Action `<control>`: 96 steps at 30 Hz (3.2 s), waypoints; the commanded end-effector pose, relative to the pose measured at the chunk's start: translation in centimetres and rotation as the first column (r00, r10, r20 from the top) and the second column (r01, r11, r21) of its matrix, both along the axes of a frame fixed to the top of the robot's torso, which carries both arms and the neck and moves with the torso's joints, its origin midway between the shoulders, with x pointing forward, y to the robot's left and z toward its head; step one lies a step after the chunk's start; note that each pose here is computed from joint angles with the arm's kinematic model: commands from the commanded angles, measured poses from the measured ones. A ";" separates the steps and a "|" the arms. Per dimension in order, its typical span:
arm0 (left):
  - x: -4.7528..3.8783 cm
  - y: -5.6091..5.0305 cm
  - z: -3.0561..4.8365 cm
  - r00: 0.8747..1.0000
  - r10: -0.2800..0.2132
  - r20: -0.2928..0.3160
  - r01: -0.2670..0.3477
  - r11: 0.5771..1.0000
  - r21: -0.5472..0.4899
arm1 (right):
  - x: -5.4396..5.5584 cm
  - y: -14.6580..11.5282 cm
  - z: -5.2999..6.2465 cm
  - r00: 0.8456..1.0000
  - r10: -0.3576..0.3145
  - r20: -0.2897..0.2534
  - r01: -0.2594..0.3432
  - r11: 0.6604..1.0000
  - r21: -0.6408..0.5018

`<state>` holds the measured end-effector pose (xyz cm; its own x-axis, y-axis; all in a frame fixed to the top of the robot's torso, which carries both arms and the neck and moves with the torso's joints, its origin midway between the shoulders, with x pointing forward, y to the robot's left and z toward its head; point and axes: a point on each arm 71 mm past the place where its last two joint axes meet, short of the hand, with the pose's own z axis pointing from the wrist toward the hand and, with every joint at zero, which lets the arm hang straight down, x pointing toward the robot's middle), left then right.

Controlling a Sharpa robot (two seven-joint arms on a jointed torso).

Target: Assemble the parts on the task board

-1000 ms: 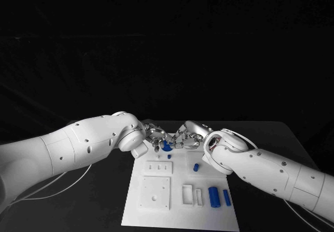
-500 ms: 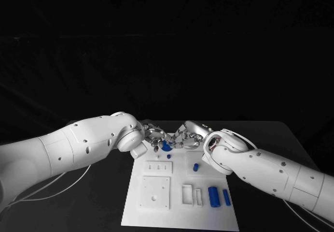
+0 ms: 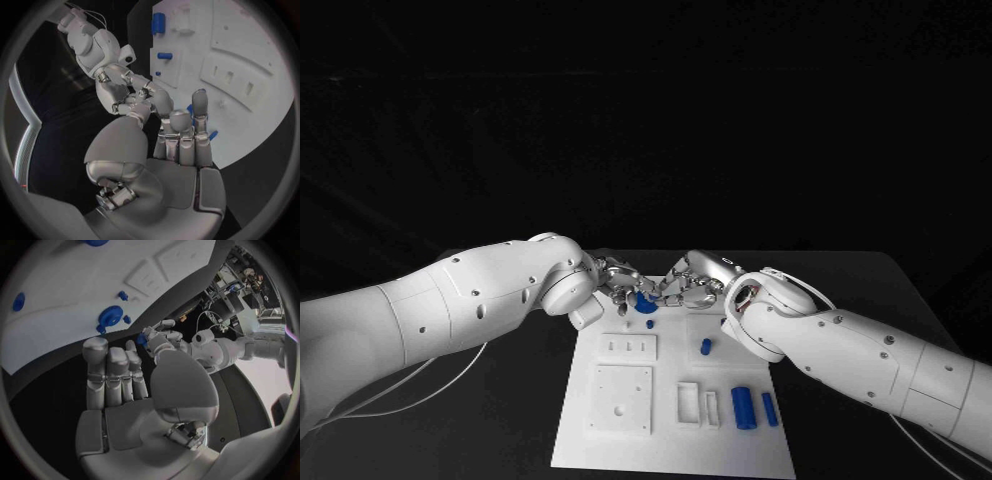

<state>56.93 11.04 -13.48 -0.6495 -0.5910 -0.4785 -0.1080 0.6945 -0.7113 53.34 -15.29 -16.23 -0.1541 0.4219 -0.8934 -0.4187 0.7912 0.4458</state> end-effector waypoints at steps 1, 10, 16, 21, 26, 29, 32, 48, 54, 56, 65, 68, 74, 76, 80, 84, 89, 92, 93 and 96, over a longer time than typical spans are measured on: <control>0.04 0.2 -0.06 1.000 -0.004 0.006 0.004 1.000 -0.002 | -0.1 -0.2 -0.2 0.999 0.028 -0.020 -0.028 1.000 -0.012; 0.31 1.4 -0.12 1.000 0.022 0.017 -0.022 1.000 0.019 | -0.6 -1.4 0.0 0.996 0.068 -0.048 -0.067 0.997 0.028; 0.28 2.1 -0.30 1.000 0.010 0.002 -0.010 0.999 0.047 | -0.7 -3.3 0.7 0.998 0.039 -0.045 -0.036 0.998 0.060; 0.00 2.5 -0.65 1.000 -0.011 -0.027 0.014 0.996 0.092 | -0.2 -5.3 1.6 0.999 -0.016 -0.032 0.019 0.994 0.106; -0.59 2.8 -1.60 0.997 -0.025 -0.073 0.036 0.987 0.157 | 0.9 -7.6 3.4 0.996 -0.086 -0.025 0.089 0.974 0.207; -0.91 2.9 -2.14 0.995 -0.033 -0.094 0.051 0.979 0.200 | 1.8 -8.9 4.5 0.991 -0.124 -0.042 0.131 0.948 0.290; -1.12 2.8 -2.52 0.993 -0.042 -0.114 0.067 0.971 0.231 | 2.4 -9.6 5.2 0.988 -0.145 -0.057 0.155 0.927 0.342; -1.34 1.3 -3.65 0.989 -0.096 -0.111 0.130 0.927 0.351 | 3.7 -9.3 5.7 0.987 -0.142 -0.072 0.159 0.885 0.437; -1.21 1.0 -3.73 0.989 -0.117 -0.087 0.142 0.908 0.395 | 3.9 -9.0 5.6 0.989 -0.134 -0.066 0.150 0.881 0.449; -1.18 0.9 -3.79 0.990 -0.120 -0.078 0.141 0.904 0.404 | 3.9 -8.9 5.6 0.989 -0.131 -0.065 0.147 0.879 0.454; -1.27 0.6 -4.30 0.989 -0.132 -0.066 0.148 0.894 0.422 | 3.9 -8.8 5.7 0.990 -0.128 -0.061 0.142 0.876 0.462; -1.31 0.6 -4.47 0.989 -0.134 -0.069 0.151 0.893 0.424 | 3.9 -8.8 5.7 0.990 -0.128 -0.060 0.142 0.875 0.462; -1.43 0.6 -4.89 0.987 -0.140 -0.074 0.158 0.888 0.432 | 3.9 -8.7 5.7 0.990 -0.127 -0.062 0.141 0.875 0.462; -1.43 0.6 -5.01 0.988 -0.139 -0.071 0.156 0.887 0.435 | 3.9 -8.7 5.6 0.990 -0.127 -0.062 0.141 0.875 0.463; -1.43 0.6 -5.25 0.989 -0.134 -0.068 0.150 0.886 0.438 | 3.9 -8.6 5.6 0.990 -0.126 -0.063 0.141 0.875 0.463; -1.42 0.7 -5.38 0.989 -0.131 -0.068 0.148 0.886 0.440 | 3.9 -8.5 5.6 0.990 -0.124 -0.064 0.140 0.876 0.462; -1.41 0.8 -5.50 0.990 -0.127 -0.064 0.143 0.885 0.443 | 4.0 -8.5 5.6 0.990 -0.124 -0.065 0.140 0.876 0.462; -1.38 0.8 -5.58 0.991 -0.123 -0.055 0.134 0.886 0.444 | 4.0 -8.5 5.6 0.990 -0.123 -0.066 0.140 0.876 0.462; -1.38 0.8 -5.59 0.991 -0.122 -0.053 0.133 0.886 0.445 | 4.0 -8.5 5.6 0.990 -0.123 -0.066 0.140 0.876 0.462; -1.37 0.8 -5.63 0.992 -0.120 -0.046 0.128 0.886 0.446 | 4.0 -8.4 5.6 0.990 -0.123 -0.067 0.140 0.876 0.462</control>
